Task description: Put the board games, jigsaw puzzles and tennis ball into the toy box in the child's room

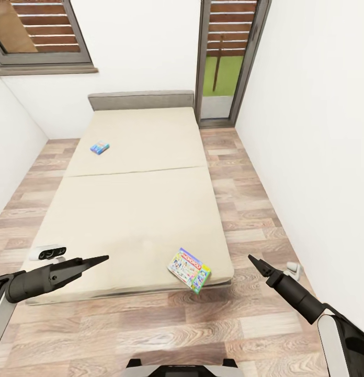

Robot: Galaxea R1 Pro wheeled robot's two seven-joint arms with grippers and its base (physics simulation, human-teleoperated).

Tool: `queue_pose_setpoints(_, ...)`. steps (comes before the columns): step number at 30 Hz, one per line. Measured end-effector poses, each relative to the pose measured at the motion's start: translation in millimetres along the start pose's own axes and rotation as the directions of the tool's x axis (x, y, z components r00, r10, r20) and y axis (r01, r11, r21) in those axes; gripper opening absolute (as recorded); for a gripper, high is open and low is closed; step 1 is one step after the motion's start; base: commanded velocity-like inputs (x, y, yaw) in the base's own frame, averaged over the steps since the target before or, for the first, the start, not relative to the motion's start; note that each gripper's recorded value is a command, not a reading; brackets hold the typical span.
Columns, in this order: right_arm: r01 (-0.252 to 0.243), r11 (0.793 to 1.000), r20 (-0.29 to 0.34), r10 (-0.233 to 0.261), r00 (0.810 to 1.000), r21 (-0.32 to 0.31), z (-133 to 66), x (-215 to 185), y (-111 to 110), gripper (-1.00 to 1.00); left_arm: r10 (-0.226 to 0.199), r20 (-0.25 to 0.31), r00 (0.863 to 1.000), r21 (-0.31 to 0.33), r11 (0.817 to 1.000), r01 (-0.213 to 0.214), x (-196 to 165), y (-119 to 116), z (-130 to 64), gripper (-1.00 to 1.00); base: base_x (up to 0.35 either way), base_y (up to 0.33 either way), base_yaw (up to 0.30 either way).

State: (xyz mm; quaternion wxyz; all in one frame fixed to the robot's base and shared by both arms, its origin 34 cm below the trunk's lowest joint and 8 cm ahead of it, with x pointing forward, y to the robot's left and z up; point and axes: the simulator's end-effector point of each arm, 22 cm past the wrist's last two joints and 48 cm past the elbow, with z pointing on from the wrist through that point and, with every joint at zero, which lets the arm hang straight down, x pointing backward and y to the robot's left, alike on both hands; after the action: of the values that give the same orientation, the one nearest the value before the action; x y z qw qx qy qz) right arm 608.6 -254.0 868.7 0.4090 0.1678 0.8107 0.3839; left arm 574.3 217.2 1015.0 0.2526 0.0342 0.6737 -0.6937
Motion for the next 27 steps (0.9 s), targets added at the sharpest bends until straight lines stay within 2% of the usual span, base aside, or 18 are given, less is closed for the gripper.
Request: queue_pose_setpoints(27, 0.022, 0.999, 0.029, -0.021, 0.999, -0.026, -3.8, -15, 17, 1.00, 0.042, 0.002, 0.999, 0.013, 0.999, -0.042, -7, -19, 1.6, 1.00, 0.000, 0.000, 0.000)
